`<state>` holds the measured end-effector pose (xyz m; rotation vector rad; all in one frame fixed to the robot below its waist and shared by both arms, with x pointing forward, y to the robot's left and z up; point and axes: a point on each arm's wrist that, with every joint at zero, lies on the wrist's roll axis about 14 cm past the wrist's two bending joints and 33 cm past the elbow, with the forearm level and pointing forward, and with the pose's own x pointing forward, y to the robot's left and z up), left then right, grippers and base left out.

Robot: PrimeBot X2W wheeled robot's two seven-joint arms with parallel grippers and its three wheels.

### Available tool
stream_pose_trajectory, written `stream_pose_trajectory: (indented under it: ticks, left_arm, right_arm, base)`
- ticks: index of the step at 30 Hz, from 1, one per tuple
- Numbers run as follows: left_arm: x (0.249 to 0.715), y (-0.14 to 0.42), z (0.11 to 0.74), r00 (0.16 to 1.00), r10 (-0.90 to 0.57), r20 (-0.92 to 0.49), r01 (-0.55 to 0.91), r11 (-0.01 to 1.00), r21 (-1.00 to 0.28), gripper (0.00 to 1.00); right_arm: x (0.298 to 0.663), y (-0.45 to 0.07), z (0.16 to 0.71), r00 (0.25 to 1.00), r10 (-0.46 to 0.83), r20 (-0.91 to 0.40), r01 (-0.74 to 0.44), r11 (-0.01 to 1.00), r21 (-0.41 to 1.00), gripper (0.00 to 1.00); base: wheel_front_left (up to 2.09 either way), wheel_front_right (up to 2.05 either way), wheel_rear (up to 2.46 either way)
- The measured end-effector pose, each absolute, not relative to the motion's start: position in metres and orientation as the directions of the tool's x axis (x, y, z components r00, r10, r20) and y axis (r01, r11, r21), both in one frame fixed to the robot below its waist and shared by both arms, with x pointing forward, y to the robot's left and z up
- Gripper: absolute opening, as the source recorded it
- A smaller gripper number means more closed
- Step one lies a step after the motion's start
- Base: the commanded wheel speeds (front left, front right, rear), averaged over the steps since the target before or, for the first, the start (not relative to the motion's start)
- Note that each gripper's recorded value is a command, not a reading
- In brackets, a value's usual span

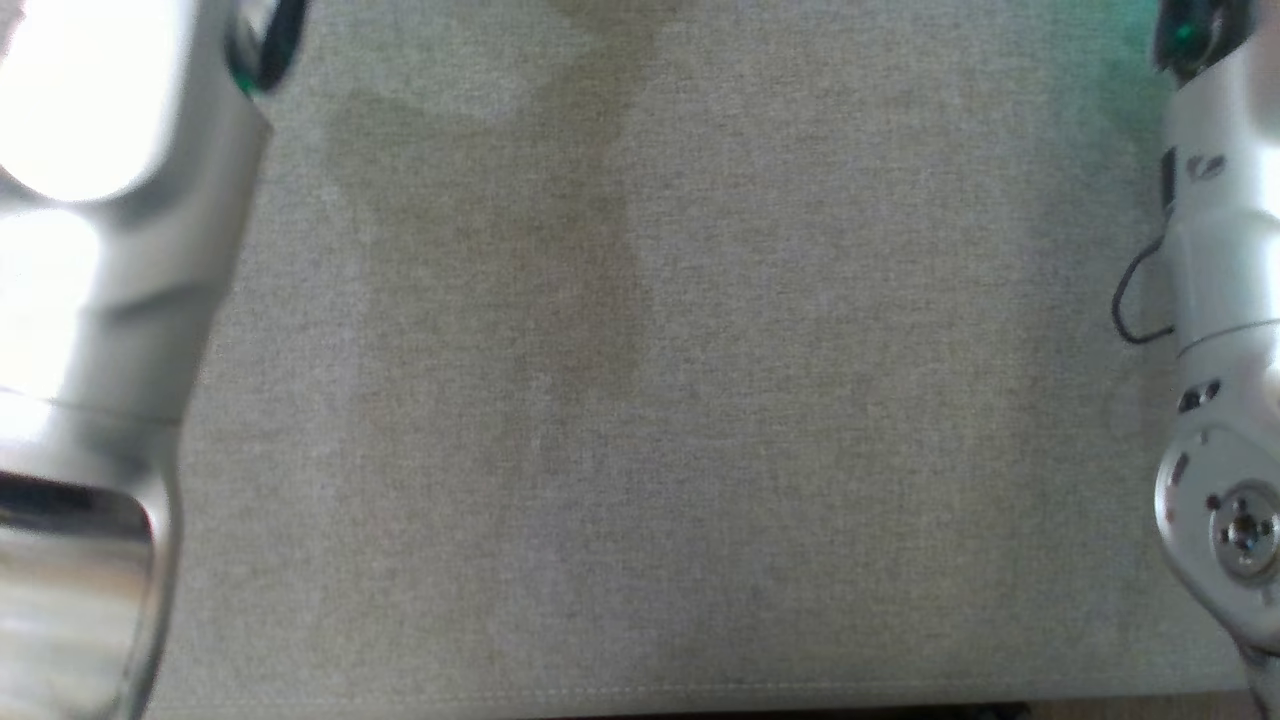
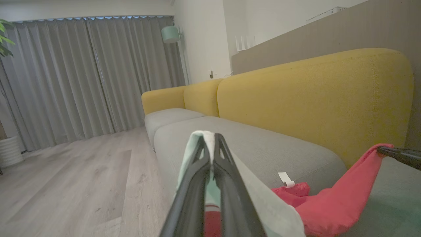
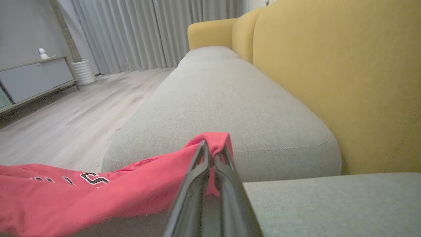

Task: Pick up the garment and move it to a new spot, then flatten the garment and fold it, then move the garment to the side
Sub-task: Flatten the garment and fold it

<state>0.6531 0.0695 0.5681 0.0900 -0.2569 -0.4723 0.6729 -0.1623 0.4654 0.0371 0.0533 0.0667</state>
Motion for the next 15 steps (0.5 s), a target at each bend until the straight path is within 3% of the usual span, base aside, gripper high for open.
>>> stream_pose_trajectory:
  ticks: [4, 9, 15]
  left_arm:
    - [0.642, 0.067, 0.538, 0.866, -0.465, 0.184, 0.460, 0.885, 0.072, 0.00]
    - [0.615, 0.073, 0.522, 0.879, -0.443, 0.174, 0.452, 0.892, -0.016, 0.00]
    - [0.561, 0.099, 0.500, 0.911, -0.395, 0.118, 0.405, 0.912, -0.072, 0.00]
  right_arm:
    - [0.666, -0.154, 0.443, 0.992, 0.088, -0.088, -0.082, 0.994, 0.067, 0.00]
    - [0.649, -0.152, 0.452, 0.995, 0.095, -0.037, -0.090, 0.989, 0.116, 0.00]
    - [0.587, -0.161, 0.441, 0.996, 0.079, -0.052, -0.067, 0.978, 0.197, 0.00]
  base:
    - [0.00, 0.00, 0.00]
    - [0.00, 0.00, 0.00]
    - [0.00, 0.00, 0.00]
